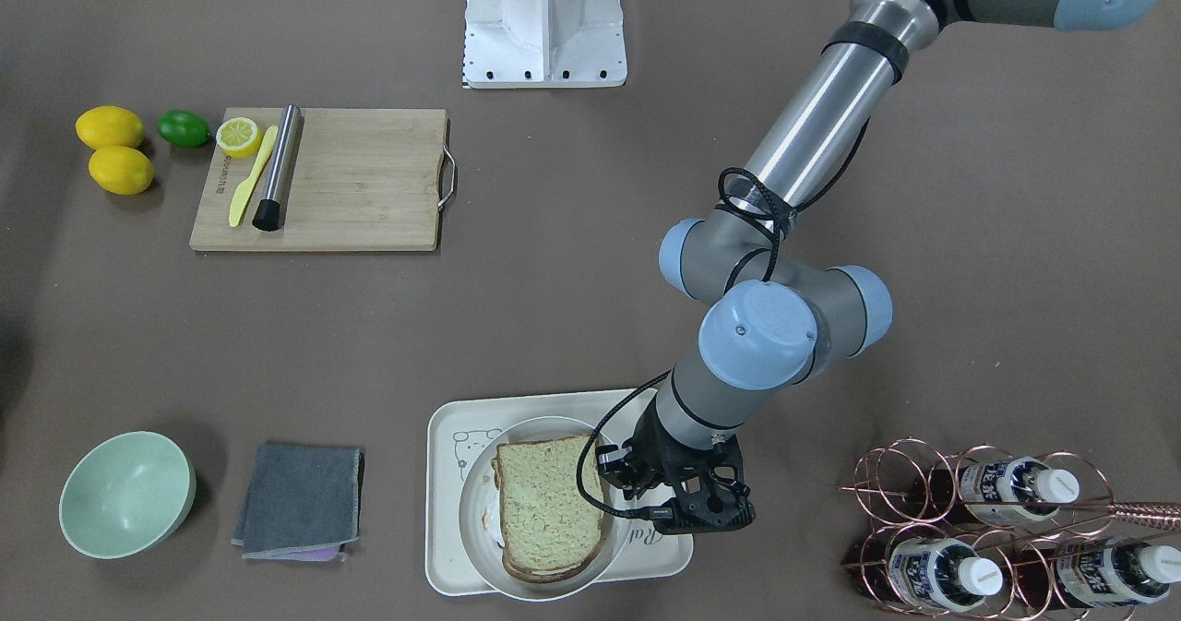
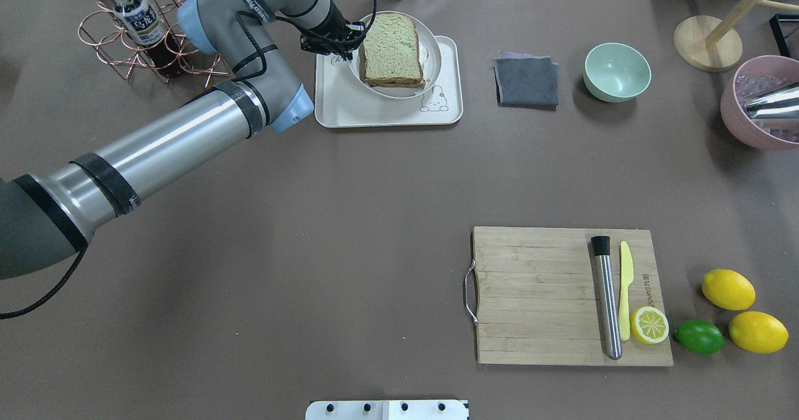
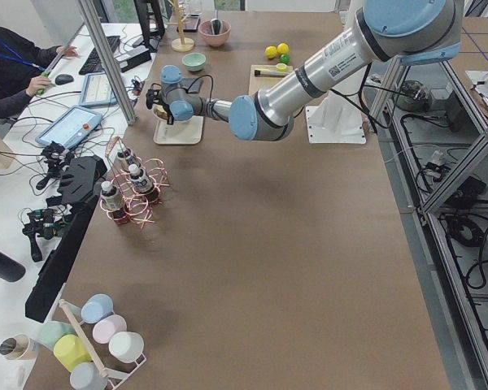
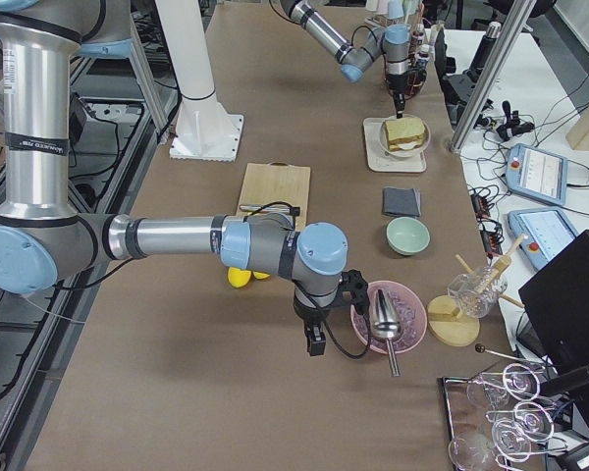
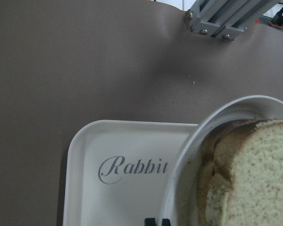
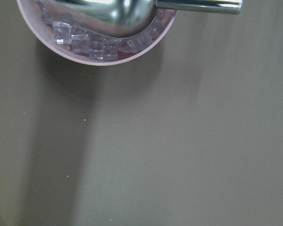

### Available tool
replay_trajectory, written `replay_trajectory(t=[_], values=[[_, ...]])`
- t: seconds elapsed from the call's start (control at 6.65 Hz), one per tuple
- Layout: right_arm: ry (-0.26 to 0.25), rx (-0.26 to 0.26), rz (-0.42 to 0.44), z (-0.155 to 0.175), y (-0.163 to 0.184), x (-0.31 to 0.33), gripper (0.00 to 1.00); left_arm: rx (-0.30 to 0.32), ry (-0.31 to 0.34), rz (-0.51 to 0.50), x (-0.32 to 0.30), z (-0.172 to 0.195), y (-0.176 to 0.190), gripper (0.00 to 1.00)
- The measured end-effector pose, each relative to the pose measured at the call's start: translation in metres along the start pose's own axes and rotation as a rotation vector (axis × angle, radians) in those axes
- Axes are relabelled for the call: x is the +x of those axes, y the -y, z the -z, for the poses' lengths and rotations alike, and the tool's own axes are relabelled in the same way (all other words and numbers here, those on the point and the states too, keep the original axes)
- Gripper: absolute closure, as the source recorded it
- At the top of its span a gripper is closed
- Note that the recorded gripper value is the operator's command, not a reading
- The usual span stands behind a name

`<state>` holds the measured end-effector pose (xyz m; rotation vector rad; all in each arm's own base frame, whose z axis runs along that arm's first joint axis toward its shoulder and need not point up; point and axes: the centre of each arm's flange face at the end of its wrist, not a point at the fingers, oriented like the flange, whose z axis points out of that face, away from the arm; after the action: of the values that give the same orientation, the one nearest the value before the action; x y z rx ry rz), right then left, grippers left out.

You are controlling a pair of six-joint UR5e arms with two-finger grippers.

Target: Make sandwich and place on tray

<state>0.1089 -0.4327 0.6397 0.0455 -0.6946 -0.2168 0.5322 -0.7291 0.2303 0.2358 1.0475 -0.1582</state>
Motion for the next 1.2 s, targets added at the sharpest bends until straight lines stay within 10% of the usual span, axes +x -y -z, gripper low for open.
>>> replay_trajectory(t=[0.75,1.2], values=[[0.006,-0.013,-0.008,-0.007,-0.01,0.003,0.0,0.026,-0.066,-0.051,-0.015,0.028,-0.017,0.01],[0.007,-0.014,-0.008,-0.008,-0.011,0.003,0.0,-0.077,-0.064,-0.033,-0.061,0.128,-0.1,0.01]])
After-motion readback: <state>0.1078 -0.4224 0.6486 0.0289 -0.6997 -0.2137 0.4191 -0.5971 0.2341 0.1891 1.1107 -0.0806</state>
